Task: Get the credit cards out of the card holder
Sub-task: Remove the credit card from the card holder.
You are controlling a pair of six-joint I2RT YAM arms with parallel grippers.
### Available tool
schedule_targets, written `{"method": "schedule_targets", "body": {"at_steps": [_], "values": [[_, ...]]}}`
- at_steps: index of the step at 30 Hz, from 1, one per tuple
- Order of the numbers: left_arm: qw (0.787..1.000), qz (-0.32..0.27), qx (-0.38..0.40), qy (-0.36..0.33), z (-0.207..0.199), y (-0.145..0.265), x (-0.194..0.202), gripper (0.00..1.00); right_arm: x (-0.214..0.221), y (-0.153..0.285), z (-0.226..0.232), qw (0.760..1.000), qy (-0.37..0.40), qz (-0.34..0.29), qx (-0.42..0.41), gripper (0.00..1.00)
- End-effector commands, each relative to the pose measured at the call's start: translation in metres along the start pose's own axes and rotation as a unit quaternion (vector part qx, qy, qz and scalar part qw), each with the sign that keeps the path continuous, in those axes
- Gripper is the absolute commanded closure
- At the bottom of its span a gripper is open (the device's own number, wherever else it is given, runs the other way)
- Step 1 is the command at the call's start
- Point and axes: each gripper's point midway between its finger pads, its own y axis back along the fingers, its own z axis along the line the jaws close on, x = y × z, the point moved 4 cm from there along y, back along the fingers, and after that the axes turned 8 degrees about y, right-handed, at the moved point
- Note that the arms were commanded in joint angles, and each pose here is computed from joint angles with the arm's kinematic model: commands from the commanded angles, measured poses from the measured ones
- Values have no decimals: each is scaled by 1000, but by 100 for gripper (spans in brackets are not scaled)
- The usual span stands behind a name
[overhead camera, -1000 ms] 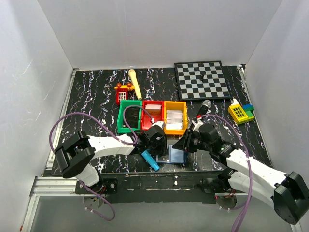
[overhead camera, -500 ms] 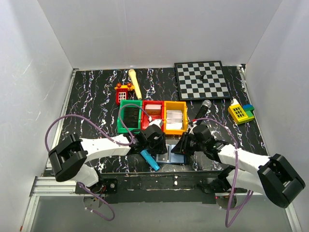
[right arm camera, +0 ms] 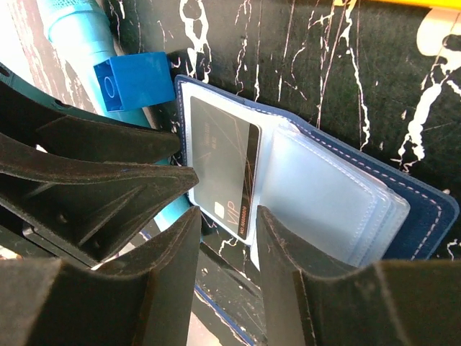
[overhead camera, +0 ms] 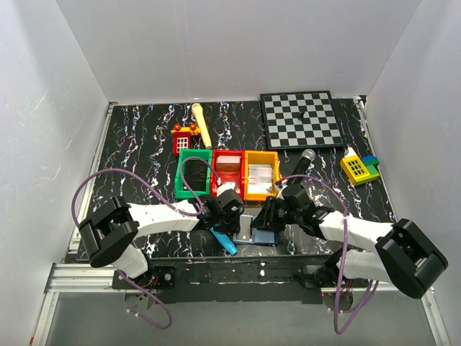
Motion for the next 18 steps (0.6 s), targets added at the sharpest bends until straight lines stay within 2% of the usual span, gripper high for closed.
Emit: {"method": "schedule_targets", "body": {"at_steps": [1, 18], "values": [[1000, -9, -4, 1, -3, 0, -4, 61, -12, -5, 16, 1000, 18, -9, -23, 55], [1000, 11, 6, -9, -8, -8, 1, 70, -9, -5, 11, 1000, 20, -10, -15, 56]]}}
